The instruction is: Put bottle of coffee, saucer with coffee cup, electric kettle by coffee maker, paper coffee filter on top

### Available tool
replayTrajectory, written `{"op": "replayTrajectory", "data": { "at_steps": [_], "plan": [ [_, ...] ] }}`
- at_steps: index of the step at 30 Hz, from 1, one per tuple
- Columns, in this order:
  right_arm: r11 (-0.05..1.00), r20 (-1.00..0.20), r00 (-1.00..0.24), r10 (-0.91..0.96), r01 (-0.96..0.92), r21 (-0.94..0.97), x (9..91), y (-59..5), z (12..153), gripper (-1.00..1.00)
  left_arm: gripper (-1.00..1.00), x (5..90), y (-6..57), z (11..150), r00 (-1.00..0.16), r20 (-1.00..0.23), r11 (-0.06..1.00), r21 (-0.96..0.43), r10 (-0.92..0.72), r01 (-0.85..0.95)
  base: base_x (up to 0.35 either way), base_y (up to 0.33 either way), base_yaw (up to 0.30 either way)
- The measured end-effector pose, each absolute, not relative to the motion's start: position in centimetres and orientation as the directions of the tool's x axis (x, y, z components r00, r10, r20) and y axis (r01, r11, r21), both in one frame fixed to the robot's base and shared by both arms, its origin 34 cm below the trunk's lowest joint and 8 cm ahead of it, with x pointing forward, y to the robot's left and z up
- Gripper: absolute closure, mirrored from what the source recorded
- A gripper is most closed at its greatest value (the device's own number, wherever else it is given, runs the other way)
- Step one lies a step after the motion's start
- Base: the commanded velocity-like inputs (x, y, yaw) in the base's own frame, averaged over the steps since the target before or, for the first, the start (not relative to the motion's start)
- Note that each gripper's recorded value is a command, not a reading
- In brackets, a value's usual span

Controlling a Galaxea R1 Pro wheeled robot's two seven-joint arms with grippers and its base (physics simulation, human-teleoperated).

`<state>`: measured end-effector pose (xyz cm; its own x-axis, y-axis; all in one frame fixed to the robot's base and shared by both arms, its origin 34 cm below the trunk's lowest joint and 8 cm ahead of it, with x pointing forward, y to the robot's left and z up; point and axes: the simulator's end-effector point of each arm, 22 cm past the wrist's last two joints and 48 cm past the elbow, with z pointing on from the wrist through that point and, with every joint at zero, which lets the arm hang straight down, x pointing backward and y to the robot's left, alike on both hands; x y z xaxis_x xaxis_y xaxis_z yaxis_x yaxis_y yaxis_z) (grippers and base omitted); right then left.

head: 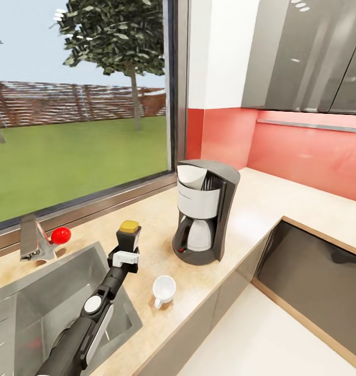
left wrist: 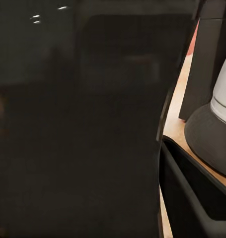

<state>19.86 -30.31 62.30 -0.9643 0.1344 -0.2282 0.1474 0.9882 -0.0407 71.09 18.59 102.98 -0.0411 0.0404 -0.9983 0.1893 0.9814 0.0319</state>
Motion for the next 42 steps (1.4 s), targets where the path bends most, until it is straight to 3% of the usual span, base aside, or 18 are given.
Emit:
{"op": "replayTrajectory", "data": {
  "at_steps": [14,21,42],
  "plan": [
    [0.988,-0.230,-0.964,0.136,0.149,-0.038,19.92,-30.20,62.32,-1.00,1.00,71.06,18.57,102.94,-0.042,-0.998,0.981,0.034,0.043,0.190,0.172,-0.118,0.001],
    [0.988,-0.230,-0.964,0.137,0.150,-0.039,19.92,-30.20,62.32,-1.00,1.00,71.06,18.64,102.91,-0.043,-0.998,0.981,0.034,0.042,0.189,0.175,-0.221,0.199],
    [0.988,-0.229,-0.964,0.137,0.149,-0.039,19.86,-30.21,62.31,-1.00,1.00,71.03,18.73,103.06,-0.040,-0.998,0.982,0.034,0.042,0.187,0.056,-0.085,0.006]
  ]
}}
